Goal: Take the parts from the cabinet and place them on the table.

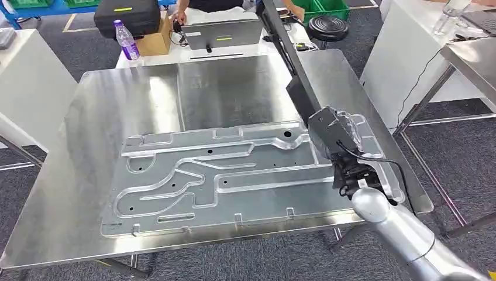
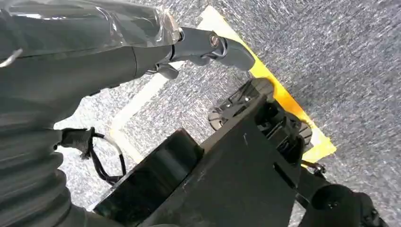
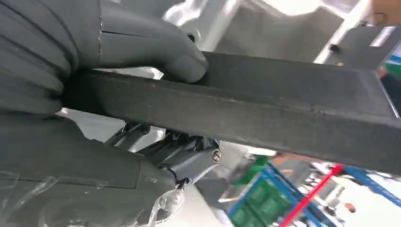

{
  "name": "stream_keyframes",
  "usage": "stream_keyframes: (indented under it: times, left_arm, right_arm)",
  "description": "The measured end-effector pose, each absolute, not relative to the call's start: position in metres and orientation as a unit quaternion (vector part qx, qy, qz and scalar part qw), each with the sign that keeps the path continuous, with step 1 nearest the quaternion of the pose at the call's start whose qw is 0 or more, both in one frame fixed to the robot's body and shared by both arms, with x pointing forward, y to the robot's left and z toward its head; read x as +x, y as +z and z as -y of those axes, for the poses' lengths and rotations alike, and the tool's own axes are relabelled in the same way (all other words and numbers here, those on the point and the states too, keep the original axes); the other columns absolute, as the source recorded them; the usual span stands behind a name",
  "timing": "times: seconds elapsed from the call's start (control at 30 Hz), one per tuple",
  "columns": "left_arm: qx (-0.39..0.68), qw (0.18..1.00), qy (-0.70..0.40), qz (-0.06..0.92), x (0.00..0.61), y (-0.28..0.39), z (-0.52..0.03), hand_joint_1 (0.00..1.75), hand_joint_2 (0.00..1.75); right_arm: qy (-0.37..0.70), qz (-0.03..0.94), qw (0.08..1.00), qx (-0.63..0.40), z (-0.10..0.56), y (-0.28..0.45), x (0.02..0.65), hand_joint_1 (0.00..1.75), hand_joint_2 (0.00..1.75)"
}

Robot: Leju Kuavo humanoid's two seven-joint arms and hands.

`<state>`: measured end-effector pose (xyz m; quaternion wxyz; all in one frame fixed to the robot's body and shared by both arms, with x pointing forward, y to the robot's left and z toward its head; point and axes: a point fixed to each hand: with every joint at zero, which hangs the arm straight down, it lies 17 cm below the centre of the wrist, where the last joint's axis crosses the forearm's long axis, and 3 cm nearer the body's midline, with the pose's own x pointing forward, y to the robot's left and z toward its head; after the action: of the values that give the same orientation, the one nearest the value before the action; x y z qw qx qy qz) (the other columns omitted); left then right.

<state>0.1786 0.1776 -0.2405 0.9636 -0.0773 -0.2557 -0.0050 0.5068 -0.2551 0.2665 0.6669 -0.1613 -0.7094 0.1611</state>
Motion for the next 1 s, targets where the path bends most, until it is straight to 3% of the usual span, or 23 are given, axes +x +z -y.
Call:
stream_keyframes:
  times: [0.27,0.6,1.0]
  left_arm:
    - [-0.078,0.962,-0.026,0.259,0.177,-0.240,-0.174,0.00,1.75]
    - [-0.080,0.938,-0.039,0.336,0.205,-0.222,-0.162,0.00,1.75]
    - [-0.113,0.932,-0.020,0.345,0.211,-0.214,-0.151,0.00,1.75]
  right_arm:
    - [0.157,0.671,0.696,-0.201,0.283,0.218,0.525,1.75,1.75]
    - [0.184,0.634,0.693,-0.288,0.319,0.187,0.522,1.75,1.75]
    - [0.320,0.589,0.587,-0.454,0.322,0.226,0.536,1.75,1.75]
